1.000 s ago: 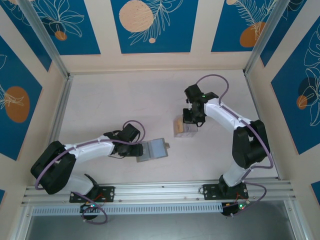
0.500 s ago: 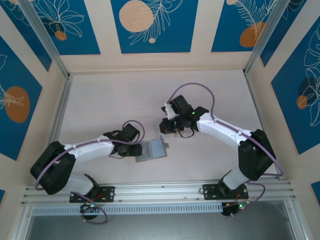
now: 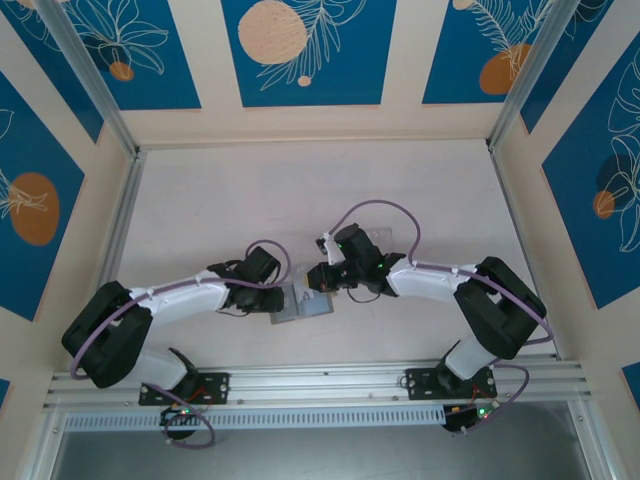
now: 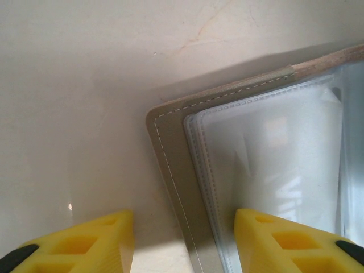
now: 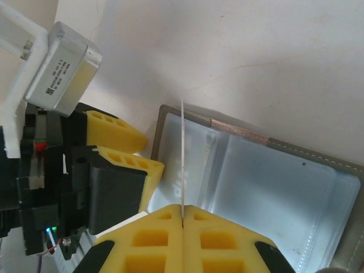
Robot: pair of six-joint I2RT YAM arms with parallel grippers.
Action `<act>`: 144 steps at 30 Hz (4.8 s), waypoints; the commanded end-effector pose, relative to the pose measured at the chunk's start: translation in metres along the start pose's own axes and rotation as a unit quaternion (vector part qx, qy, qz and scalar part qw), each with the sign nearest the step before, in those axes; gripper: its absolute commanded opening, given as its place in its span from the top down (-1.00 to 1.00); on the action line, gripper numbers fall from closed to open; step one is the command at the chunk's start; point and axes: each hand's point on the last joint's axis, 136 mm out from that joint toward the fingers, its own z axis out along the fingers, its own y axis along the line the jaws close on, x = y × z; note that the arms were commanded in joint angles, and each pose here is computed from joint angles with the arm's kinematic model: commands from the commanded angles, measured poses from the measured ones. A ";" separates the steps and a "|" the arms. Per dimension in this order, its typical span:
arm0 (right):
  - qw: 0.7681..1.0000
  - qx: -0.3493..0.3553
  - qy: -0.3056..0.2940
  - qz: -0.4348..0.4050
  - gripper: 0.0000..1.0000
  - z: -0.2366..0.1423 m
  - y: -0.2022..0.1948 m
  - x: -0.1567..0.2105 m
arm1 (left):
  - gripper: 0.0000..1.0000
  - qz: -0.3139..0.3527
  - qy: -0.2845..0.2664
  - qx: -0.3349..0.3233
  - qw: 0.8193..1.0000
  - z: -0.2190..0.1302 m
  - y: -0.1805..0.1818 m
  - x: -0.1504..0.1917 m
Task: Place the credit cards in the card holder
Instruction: Insert the credit card into the card slot.
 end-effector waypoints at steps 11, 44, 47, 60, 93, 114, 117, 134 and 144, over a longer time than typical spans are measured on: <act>0.998 0.006 -0.054 -0.004 1.00 0.014 -0.007 -0.020 | 0.05 0.019 0.024 0.031 0.999 0.010 -0.017 0.008; 0.999 0.018 -0.022 0.027 1.00 0.028 -0.027 0.020 | 0.05 0.018 0.028 0.030 0.999 0.012 -0.018 0.009; 0.999 0.018 -0.015 0.030 1.00 0.028 -0.027 0.027 | 0.05 0.016 0.028 0.031 0.999 0.013 -0.018 0.008; 0.998 0.042 0.022 0.036 1.00 0.025 -0.034 0.056 | 0.05 0.015 0.029 0.033 0.999 0.015 -0.018 0.009; 0.997 -0.010 0.070 0.018 -0.04 0.018 0.013 0.035 | 0.18 -0.042 -0.051 0.099 0.993 -0.031 -0.020 -0.010; 0.979 0.161 0.123 -0.004 1.00 0.040 -0.029 0.039 | 0.73 -0.037 -0.018 0.056 0.998 0.003 -0.004 -0.003; 0.979 0.156 0.128 -0.004 1.00 0.045 -0.027 0.041 | 0.75 -0.036 -0.008 0.048 0.998 0.011 0.000 0.002; 0.981 0.141 0.130 0.005 1.00 0.061 -0.010 0.039 | 0.69 -0.043 -0.007 0.085 0.995 0.011 -0.009 0.006; 0.972 0.184 0.140 0.044 1.00 0.054 -0.039 0.044 | 0.66 -0.060 -0.033 0.096 0.993 -0.019 -0.006 -0.005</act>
